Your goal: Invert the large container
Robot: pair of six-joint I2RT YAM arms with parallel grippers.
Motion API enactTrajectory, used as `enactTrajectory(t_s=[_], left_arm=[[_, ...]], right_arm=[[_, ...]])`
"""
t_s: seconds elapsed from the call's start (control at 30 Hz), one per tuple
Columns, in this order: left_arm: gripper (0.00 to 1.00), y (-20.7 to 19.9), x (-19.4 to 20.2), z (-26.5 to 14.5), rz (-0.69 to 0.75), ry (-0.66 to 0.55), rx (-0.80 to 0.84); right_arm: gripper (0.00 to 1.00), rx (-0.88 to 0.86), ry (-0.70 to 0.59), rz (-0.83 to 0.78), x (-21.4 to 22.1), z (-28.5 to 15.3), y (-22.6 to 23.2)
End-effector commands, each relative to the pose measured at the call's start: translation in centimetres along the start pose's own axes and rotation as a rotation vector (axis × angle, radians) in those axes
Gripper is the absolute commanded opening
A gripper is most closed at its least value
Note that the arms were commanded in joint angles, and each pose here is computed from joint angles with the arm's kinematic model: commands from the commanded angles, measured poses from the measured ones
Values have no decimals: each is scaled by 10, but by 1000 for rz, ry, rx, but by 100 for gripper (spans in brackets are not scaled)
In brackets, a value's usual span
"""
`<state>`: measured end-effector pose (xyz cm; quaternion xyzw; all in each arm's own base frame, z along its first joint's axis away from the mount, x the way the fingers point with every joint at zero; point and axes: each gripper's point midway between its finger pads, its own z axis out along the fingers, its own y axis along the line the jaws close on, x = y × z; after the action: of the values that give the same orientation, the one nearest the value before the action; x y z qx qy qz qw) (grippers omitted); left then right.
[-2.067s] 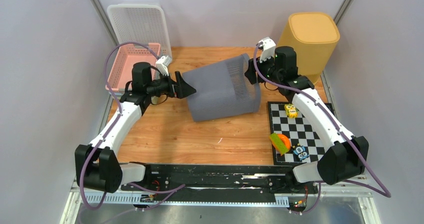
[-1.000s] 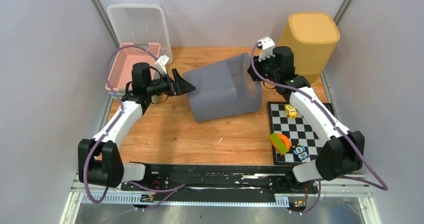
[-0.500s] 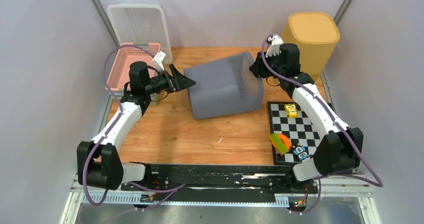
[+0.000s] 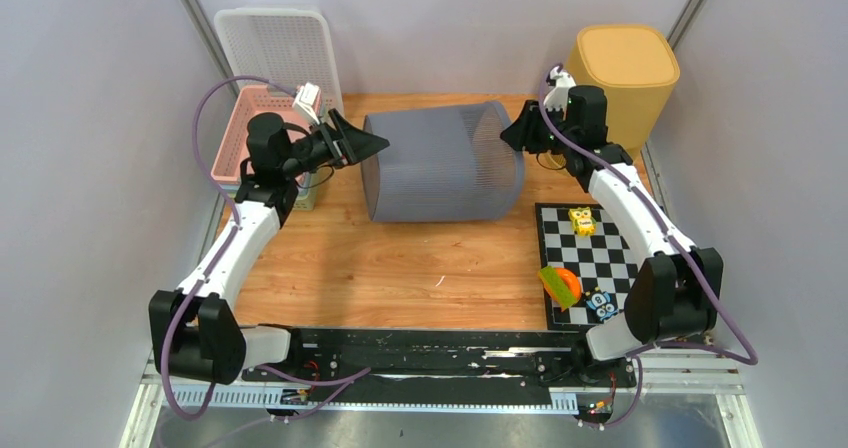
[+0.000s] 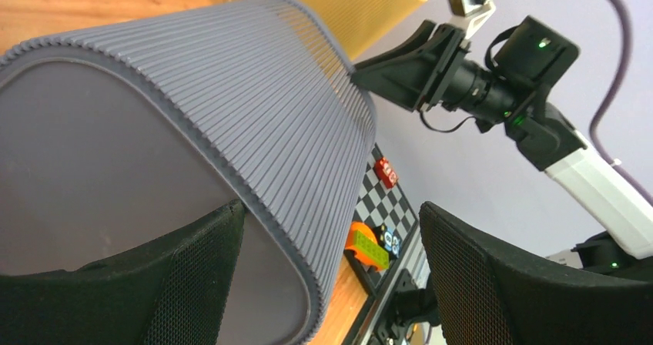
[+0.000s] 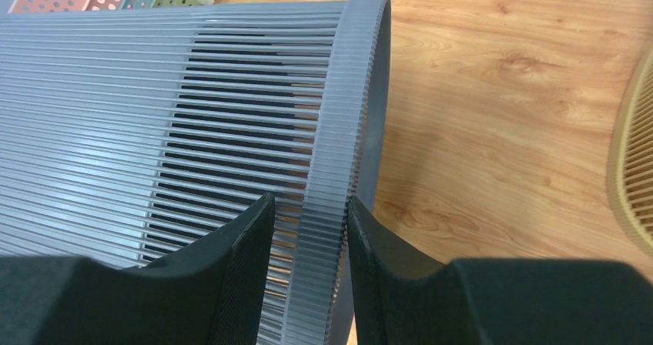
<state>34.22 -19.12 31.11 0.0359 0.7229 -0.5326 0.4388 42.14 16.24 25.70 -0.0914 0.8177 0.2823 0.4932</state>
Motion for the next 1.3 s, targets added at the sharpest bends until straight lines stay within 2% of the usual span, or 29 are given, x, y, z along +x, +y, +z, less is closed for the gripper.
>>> enactTrajectory(t_s=[0.0, 0.63, 1.27], left_arm=[[84, -57, -31, -3, 118, -76, 149], [84, -78, -40, 19, 145, -81, 187], [84, -35, -10, 31, 140, -27, 88]], right_arm=[[41, -182, 165, 118, 49, 4, 34], [41, -154, 222, 210, 84, 22, 17], [41, -86, 190, 193, 80, 19, -1]])
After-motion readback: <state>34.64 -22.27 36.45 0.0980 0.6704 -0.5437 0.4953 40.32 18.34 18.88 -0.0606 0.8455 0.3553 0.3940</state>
